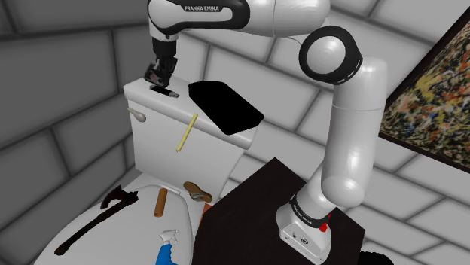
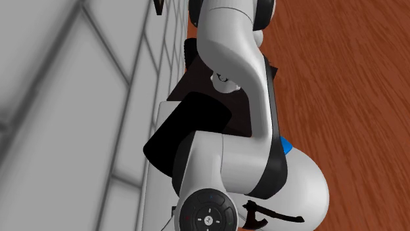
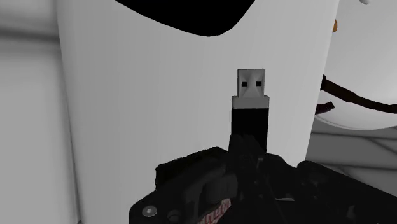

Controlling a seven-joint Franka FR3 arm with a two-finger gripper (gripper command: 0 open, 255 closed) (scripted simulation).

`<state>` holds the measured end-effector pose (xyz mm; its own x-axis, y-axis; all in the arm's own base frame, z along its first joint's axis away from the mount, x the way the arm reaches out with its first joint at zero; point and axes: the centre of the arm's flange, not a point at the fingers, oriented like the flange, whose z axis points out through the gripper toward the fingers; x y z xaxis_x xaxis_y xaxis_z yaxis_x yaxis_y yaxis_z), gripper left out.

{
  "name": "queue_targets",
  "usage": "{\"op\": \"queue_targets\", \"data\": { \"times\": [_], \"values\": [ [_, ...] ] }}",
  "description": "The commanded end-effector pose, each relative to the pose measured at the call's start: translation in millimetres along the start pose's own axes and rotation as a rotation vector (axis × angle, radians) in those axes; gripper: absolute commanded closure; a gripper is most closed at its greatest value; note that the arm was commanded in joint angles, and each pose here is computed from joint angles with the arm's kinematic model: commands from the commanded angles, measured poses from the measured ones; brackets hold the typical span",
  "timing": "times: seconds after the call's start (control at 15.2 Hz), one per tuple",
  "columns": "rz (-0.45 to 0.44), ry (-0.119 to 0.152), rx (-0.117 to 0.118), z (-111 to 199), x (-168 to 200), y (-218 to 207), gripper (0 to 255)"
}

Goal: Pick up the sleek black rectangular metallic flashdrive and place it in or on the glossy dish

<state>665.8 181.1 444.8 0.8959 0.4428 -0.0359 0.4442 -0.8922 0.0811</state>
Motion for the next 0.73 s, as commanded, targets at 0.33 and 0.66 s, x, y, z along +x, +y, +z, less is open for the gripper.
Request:
{"op": "queue_targets", "data": {
  "times": [0.33, 0.66],
  "values": [
    [-0.106, -0.025, 0.060, -5.4, -24.0, 3.0, 0],
    [-0.106, -0.025, 0.060, 20.9, -24.7, 1.5, 0]
  ]
}}
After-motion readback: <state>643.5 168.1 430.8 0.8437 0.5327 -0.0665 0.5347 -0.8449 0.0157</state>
